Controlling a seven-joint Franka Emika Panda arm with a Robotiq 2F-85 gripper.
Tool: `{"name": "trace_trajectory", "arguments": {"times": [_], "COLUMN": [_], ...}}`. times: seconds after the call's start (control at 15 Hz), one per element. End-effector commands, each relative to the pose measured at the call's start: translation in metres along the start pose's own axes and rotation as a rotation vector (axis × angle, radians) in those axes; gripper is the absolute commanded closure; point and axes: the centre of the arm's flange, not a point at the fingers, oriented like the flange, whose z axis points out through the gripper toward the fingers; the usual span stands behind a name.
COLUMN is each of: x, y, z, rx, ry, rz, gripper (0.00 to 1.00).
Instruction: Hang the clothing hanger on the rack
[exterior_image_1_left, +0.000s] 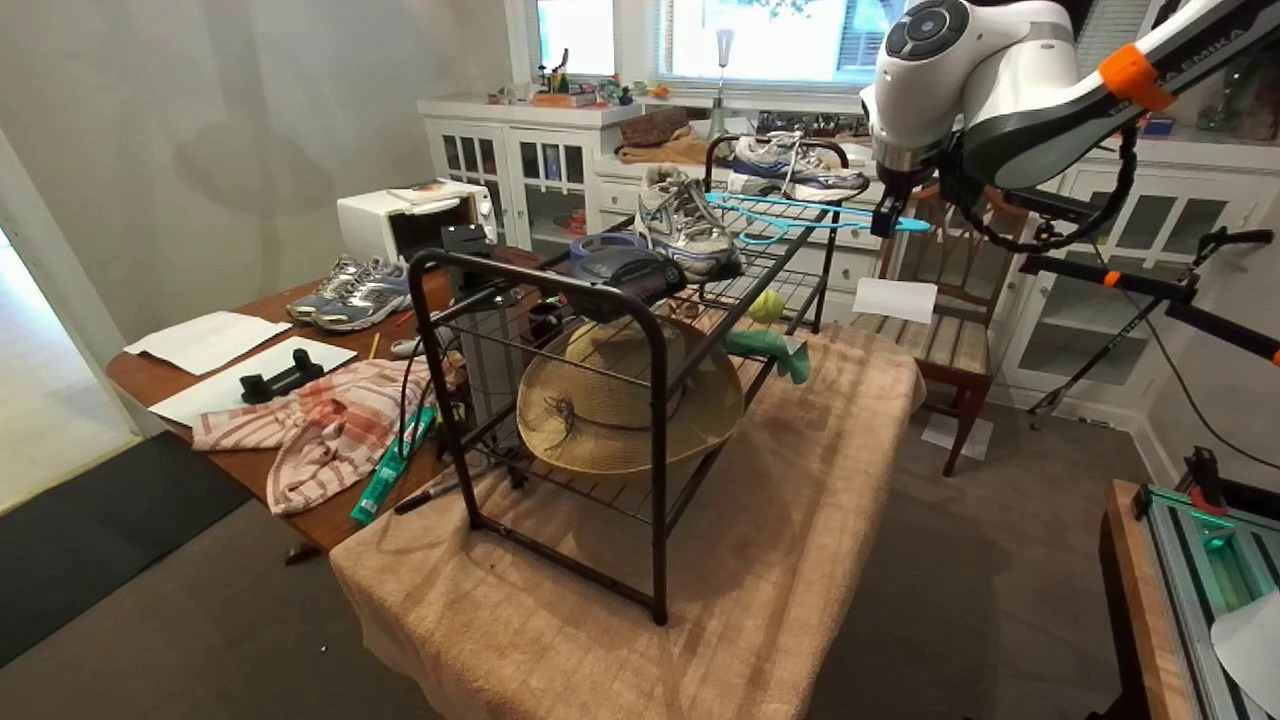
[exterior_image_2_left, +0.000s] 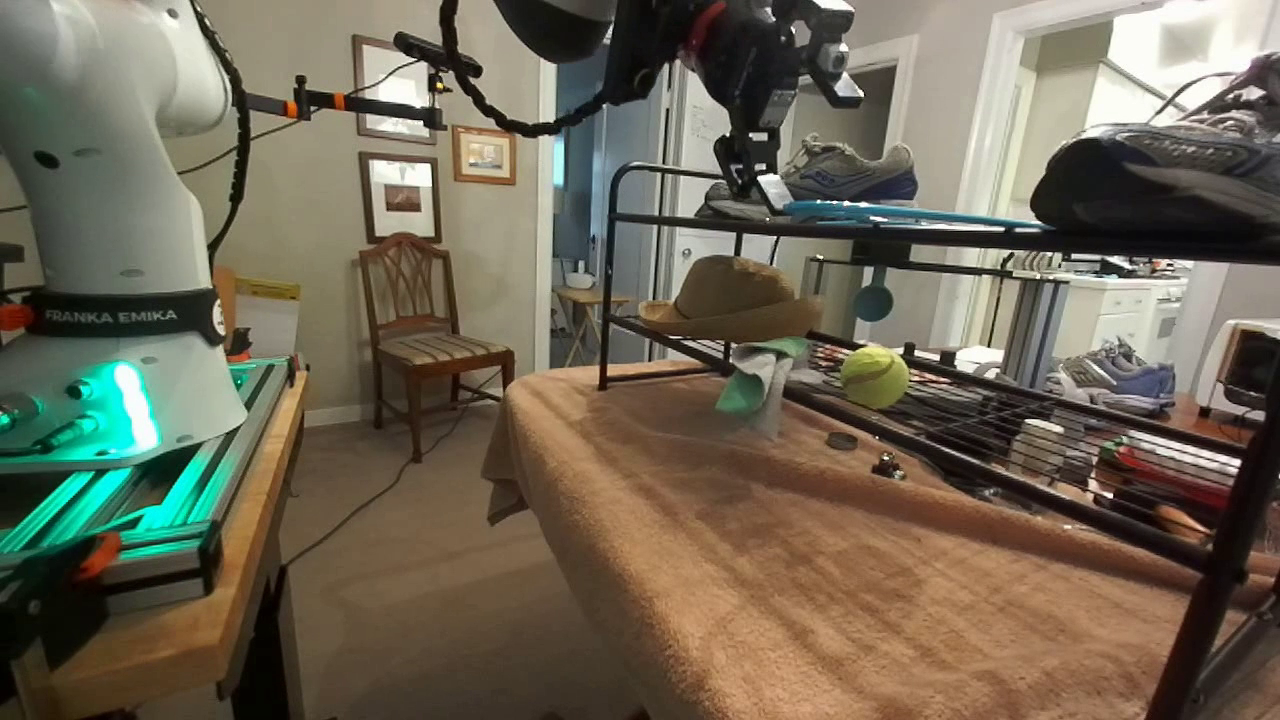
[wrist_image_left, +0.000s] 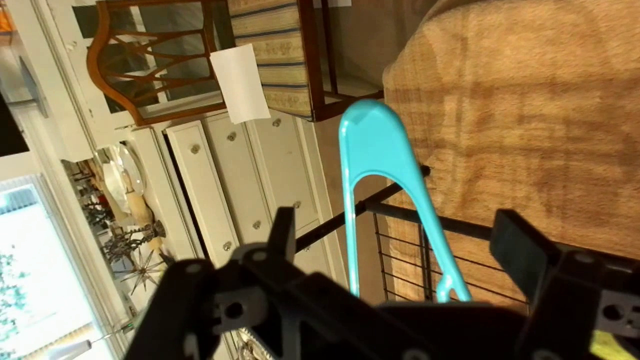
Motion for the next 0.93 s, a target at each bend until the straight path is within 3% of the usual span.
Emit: {"name": "trace_trajectory", "arguments": {"times": [0.0,0.07,0.13,0.33,0.47,0.73,0.8,0.87], "x": [0.01,0.011,0.012,0.012,0.013,0.016,0.017,0.018], "y": [-0.005,-0.008,-0.011,-0.019,-0.022,-0.025,-0.025,-0.025], "z": [0.02,0.023,0.026,0.034,0.039,0.039,0.036,0.033], "rx": [-0.035,-0.035,-0.037,-0.052,-0.063,-0.079,-0.082,-0.083], "ry": [0.047,0.05,0.056,0.06,0.062,0.079,0.088,0.098], "rz": [-0.023,-0.026,-0.03,-0.052,-0.062,-0.072,-0.074,-0.075], "gripper": [0.02,0.06,0.01,0.13,0.12,0.25,0.33,0.31]}}
